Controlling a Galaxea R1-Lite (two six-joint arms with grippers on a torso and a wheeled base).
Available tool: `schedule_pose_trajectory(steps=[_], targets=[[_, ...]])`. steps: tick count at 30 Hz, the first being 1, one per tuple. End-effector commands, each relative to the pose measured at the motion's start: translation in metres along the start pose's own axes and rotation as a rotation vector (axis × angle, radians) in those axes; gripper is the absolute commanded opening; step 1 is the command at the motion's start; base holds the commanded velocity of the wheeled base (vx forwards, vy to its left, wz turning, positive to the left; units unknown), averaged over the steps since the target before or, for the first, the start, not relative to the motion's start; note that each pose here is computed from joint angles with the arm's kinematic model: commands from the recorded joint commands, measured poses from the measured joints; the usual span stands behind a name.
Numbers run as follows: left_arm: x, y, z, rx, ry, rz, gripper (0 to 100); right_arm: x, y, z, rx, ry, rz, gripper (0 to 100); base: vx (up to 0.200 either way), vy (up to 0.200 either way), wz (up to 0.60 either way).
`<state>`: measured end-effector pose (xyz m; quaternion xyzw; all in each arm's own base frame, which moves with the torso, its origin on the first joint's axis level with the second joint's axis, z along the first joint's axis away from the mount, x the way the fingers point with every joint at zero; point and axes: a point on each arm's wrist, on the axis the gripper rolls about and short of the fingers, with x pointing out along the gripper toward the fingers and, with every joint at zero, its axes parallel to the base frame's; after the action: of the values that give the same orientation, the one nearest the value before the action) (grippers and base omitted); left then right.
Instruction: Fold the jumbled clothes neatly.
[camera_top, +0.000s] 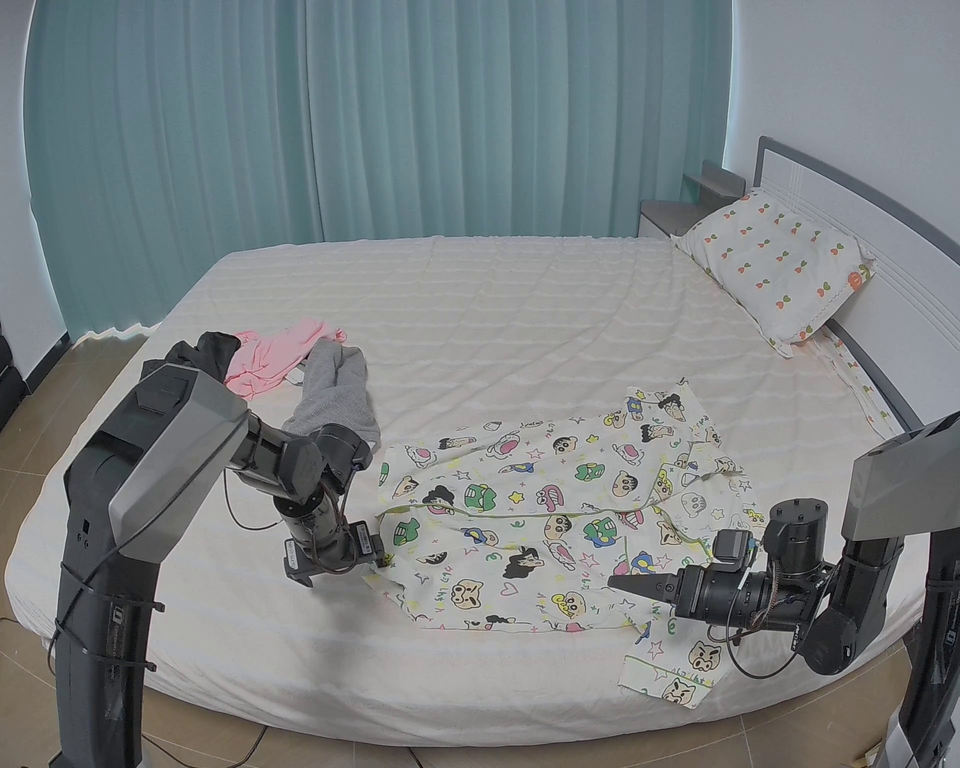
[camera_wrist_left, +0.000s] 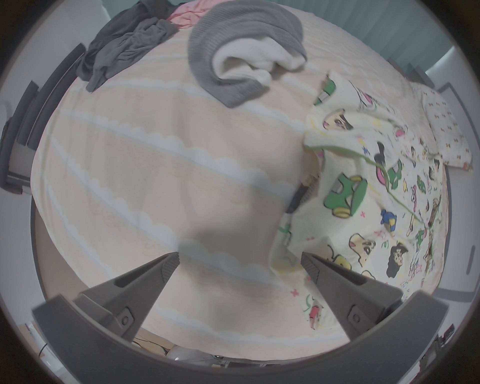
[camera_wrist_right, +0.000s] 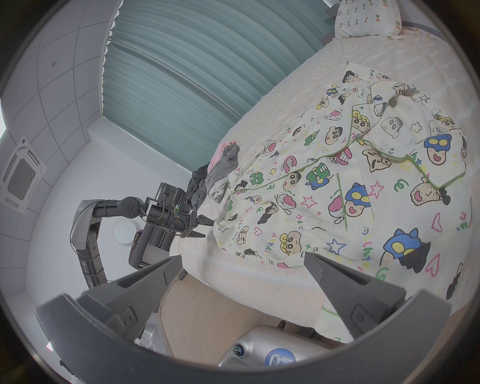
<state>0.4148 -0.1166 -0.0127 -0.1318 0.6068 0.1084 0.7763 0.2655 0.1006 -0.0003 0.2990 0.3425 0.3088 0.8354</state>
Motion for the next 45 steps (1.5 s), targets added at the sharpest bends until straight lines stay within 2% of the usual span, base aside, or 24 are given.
schedule_pose_trajectory(steps=[1, 8, 13, 20, 25, 28, 33, 36, 40, 44, 45], targets=[[0.010, -0.004, -0.005, 0.016, 0.006, 0.024, 100, 0.001, -0.001, -0.001, 0.001, 0.004, 0.000, 100, 0.000, 0.000, 0.00], [0.022, -0.009, 0.001, 0.009, -0.046, 0.079, 100, 0.001, -0.001, -0.001, 0.001, 0.004, 0.000, 100, 0.000, 0.000, 0.00], [0.022, -0.013, 0.004, -0.044, -0.065, 0.069, 100, 0.001, -0.001, -0.001, 0.001, 0.003, -0.002, 100, 0.000, 0.000, 0.00], [0.021, -0.013, 0.004, -0.058, -0.057, 0.075, 100, 0.001, -0.001, 0.000, -0.002, -0.008, -0.012, 100, 0.000, 0.000, 0.00], [0.014, -0.011, -0.007, 0.017, 0.052, 0.152, 100, 0.001, -0.001, 0.000, -0.002, -0.009, -0.014, 100, 0.000, 0.000, 0.00], [0.013, -0.011, -0.010, 0.042, 0.078, 0.158, 100, 0.001, -0.001, 0.000, -0.002, -0.009, -0.014, 100, 0.000, 0.000, 0.00], [0.001, -0.006, -0.011, 0.095, 0.120, 0.115, 100, 0.001, -0.001, 0.000, -0.002, -0.012, -0.014, 100, 0.000, 0.000, 0.00], [-0.012, 0.004, -0.013, 0.144, 0.160, 0.077, 100, 0.001, -0.001, 0.000, -0.001, -0.010, -0.015, 100, 0.000, 0.000, 0.00], [-0.020, 0.013, -0.012, 0.177, 0.169, 0.069, 100, 0.001, -0.001, 0.001, -0.002, -0.014, -0.014, 100, 0.000, 0.000, 0.00], [-0.030, 0.036, -0.007, 0.198, 0.181, 0.072, 100, 0.001, -0.002, 0.001, -0.001, -0.014, -0.016, 100, 0.000, 0.000, 0.00], [-0.030, 0.036, -0.007, 0.198, 0.181, 0.072, 100, 0.001, -0.002, 0.001, -0.001, -0.014, -0.016, 100, 0.000, 0.000, 0.00]])
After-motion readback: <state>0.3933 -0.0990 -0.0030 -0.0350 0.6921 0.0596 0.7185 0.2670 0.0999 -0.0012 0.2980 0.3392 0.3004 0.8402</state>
